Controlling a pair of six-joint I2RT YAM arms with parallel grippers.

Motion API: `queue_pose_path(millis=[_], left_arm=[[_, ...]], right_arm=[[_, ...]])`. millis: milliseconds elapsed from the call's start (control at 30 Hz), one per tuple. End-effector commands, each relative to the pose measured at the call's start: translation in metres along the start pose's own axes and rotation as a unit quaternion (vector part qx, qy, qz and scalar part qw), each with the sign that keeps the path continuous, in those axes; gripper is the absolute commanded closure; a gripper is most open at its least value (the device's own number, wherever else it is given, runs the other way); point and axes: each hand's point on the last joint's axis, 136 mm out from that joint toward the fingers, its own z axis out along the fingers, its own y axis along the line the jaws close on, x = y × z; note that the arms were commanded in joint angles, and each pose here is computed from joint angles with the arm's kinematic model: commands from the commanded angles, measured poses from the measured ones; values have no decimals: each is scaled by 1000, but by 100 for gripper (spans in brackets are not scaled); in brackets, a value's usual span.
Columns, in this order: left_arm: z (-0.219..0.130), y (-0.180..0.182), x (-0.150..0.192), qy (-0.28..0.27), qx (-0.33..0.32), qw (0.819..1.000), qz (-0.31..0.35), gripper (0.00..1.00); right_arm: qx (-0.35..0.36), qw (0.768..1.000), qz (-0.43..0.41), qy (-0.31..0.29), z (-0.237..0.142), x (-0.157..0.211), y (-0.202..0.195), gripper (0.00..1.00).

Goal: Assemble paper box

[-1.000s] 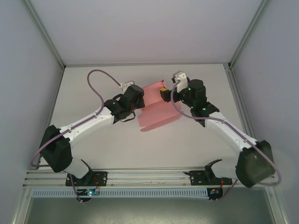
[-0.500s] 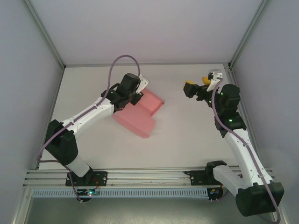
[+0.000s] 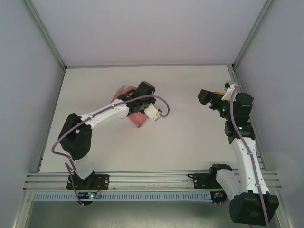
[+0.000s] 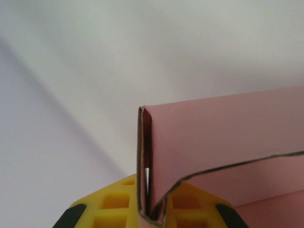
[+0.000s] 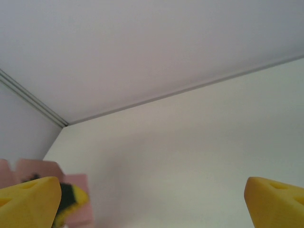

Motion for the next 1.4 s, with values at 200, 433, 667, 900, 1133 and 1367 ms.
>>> queue_pose_path(millis=[200, 433, 667, 900, 1133, 1367], left_arm=[[-6, -28, -93, -170, 11, 926, 337, 100], [-41, -57, -148, -329, 60, 862, 380, 75], [-47, -63, -169, -367, 74, 846, 380, 53], [-44, -62, -170, -352, 64, 857, 371, 15], [-58, -8, -190, -350, -53, 904, 239, 0], [-137, 81, -173, -319, -213, 923, 14, 0]], right_arm=[[-69, 994, 88, 4, 10, 6, -5, 2], [-86, 989, 120, 17, 20, 17, -14, 2], [-83, 990, 113, 18, 19, 21, -17, 2], [-67, 993, 98, 23, 14, 27, -21, 2], [-66, 996, 57, 37, 9, 34, -17, 2], [-10, 994, -1, 107, 5, 68, -9, 2]])
